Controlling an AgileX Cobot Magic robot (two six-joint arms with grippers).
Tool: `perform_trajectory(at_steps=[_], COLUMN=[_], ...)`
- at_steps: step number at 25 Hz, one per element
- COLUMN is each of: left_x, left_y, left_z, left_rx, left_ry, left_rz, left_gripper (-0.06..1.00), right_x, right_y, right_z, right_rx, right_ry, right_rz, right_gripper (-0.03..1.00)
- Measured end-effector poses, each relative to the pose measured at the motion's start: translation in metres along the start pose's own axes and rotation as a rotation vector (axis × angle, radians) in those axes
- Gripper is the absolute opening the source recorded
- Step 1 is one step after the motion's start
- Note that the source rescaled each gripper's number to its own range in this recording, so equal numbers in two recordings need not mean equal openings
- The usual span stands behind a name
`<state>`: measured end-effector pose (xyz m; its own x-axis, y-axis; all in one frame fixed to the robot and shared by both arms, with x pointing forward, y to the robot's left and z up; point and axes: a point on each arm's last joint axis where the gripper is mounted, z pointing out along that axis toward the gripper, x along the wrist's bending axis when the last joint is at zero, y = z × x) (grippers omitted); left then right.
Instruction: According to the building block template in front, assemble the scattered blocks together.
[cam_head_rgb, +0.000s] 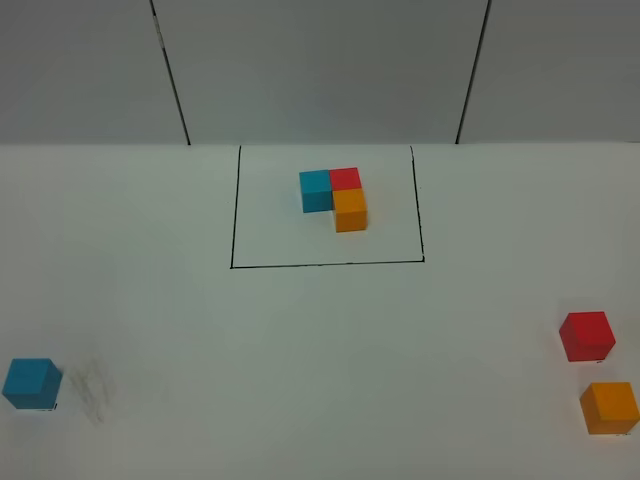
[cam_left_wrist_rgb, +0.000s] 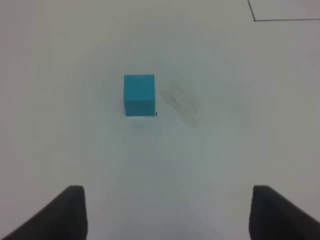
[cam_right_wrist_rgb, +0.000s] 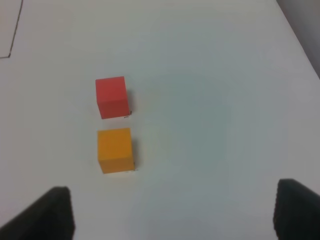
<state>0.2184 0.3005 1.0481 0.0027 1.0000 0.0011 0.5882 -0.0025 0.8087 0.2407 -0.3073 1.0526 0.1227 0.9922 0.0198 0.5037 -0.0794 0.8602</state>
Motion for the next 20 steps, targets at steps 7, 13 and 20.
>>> perform_trajectory(at_steps=[7, 13, 20], left_x=[0.0000, 0.0000, 0.0000], left_y=[0.0000, 0.0000, 0.0000], left_z=[0.0000, 0.0000, 0.0000], left_rx=[0.000, 0.000, 0.000], left_ry=[0.000, 0.000, 0.000], left_rz=[0.000, 0.000, 0.000], left_gripper=[0.93, 0.93, 0.93], right_x=[0.0000, 0.0000, 0.0000], right_y=[0.0000, 0.0000, 0.0000], right_z=[0.0000, 0.0000, 0.0000], right_rx=[0.000, 0.000, 0.000], right_ry=[0.000, 0.000, 0.000], right_rz=[0.000, 0.000, 0.000], right_gripper=[0.65, 0.65, 0.65])
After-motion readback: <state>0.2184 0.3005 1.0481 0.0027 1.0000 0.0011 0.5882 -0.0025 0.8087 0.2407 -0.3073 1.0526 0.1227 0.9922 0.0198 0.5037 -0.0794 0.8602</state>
